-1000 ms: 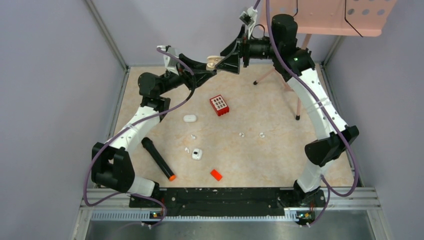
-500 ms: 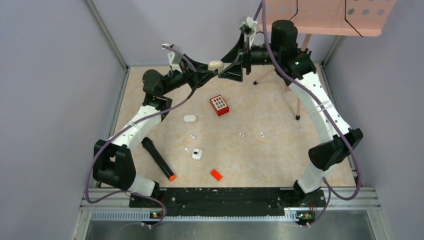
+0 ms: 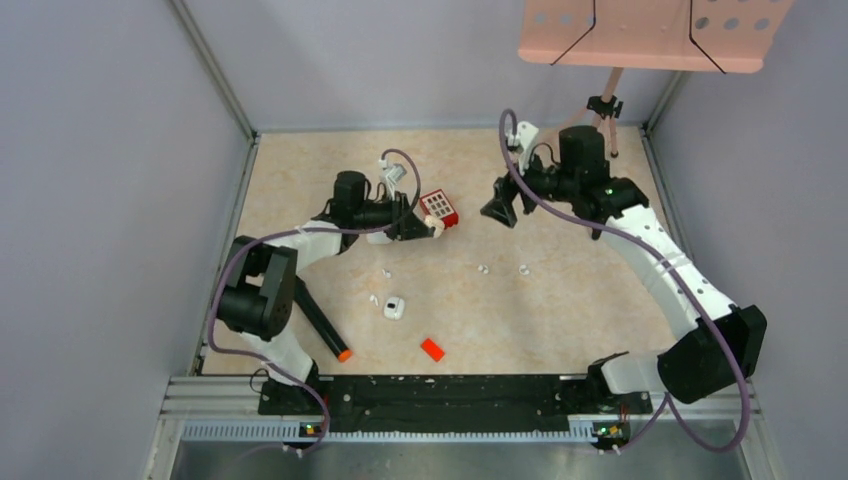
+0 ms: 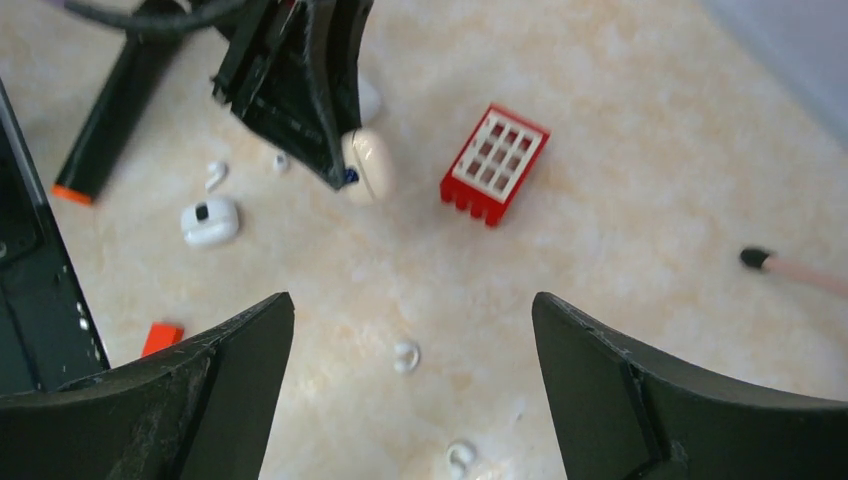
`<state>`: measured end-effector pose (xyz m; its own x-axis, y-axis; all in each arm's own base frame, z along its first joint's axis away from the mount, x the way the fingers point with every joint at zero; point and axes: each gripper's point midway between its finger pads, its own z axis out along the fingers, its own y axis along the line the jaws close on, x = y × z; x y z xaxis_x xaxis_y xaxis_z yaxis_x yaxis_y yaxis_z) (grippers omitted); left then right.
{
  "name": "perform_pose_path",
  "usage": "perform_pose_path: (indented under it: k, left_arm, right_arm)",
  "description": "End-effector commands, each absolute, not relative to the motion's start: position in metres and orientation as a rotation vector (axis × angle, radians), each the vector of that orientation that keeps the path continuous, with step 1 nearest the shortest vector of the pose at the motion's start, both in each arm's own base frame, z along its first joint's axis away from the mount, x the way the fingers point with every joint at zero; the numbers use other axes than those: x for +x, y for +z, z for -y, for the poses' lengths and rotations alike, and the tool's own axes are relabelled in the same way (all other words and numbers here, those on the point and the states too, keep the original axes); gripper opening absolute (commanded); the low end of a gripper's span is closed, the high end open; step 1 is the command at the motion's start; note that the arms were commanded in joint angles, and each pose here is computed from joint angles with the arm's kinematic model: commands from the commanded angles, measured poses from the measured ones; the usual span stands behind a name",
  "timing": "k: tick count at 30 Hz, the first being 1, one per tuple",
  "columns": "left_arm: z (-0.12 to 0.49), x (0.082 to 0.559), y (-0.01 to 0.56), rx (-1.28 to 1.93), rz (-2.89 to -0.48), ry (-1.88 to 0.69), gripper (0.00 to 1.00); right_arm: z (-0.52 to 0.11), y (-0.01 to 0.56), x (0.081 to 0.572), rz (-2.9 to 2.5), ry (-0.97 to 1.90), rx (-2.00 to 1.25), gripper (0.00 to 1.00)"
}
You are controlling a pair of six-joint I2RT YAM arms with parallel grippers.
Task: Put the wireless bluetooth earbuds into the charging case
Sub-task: Place the charging case at the center of the board.
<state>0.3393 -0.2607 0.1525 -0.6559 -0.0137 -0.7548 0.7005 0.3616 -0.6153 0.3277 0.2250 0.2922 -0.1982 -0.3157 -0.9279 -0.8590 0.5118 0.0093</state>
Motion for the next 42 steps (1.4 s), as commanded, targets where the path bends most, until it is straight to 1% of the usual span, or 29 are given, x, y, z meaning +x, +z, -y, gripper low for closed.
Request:
perform_pose_path:
  k: [1, 5, 10, 11, 15, 19, 22, 23, 24, 25, 30, 33, 35, 39, 42]
  left_arm:
    - [0.255, 0.351, 0.118, 0.474, -2.216, -1.296, 0.00]
    - [0.257, 0.344, 0.091, 0.395, -2.371, -1.308, 0.00]
    - [0.256, 0.340, 0.050, 0.273, -2.536, -1.198, 0.01]
    - [0.257, 0.339, 0.046, 0.270, -2.549, -1.189, 0.02]
    - [0.260, 0.337, 0.037, 0.264, -2.595, -1.153, 0.15]
    - [0.245, 0.341, 0.035, 0.238, -2.627, -1.000, 0.33]
    - [0.236, 0.339, 0.049, 0.287, -2.616, -0.935, 0.54]
    - [0.233, 0.338, 0.056, 0.319, -2.606, -0.916, 0.72]
    - [0.230, 0.337, 0.068, 0.345, -2.594, -0.894, 0.93]
    - [0.226, 0.335, 0.080, 0.378, -2.587, -0.870, 0.98]
    - [0.203, 0.332, 0.149, 0.506, -2.469, -0.707, 0.99]
    - [0.173, 0.325, 0.183, 0.502, -2.451, -0.513, 0.99]
    - [0.151, 0.321, 0.202, 0.466, -2.424, -0.427, 0.99]
    - [0.113, 0.318, 0.237, 0.289, -2.261, -0.355, 0.99]
    - [0.107, 0.309, 0.246, 0.229, -2.200, -0.397, 0.99]
  right_arm:
    - [-0.206, 0.256, 0.313, -1.861, 0.596, -1.025, 0.90]
    - [-0.194, 0.237, 0.318, -1.926, 0.519, -1.007, 0.93]
    - [-0.193, 0.217, 0.325, -1.972, 0.509, -0.990, 0.94]
    - [-0.194, 0.213, 0.325, -1.992, 0.519, -0.979, 0.94]
    - [-0.189, 0.199, 0.329, -2.087, 0.499, -0.942, 0.94]
    - [-0.180, 0.197, 0.335, -2.099, 0.421, -0.932, 0.96]
    - [-0.182, 0.196, 0.337, -2.095, 0.429, -0.932, 0.97]
    - [-0.184, 0.194, 0.337, -2.101, 0.445, -0.936, 0.97]
    - [-0.187, 0.195, 0.338, -2.096, 0.458, -0.941, 0.97]
    - [-0.189, 0.195, 0.339, -2.094, 0.471, -0.943, 0.97]
    - [-0.205, 0.201, 0.344, -2.057, 0.561, -0.950, 0.99]
    - [-0.220, 0.198, 0.343, -2.030, 0.628, -0.986, 0.99]
    - [-0.232, 0.195, 0.342, -2.014, 0.659, -1.028, 0.99]
    - [-0.263, 0.189, 0.335, -1.950, 0.750, -1.132, 0.99]
    - [-0.296, 0.181, 0.320, -1.875, 0.807, -1.283, 0.96]
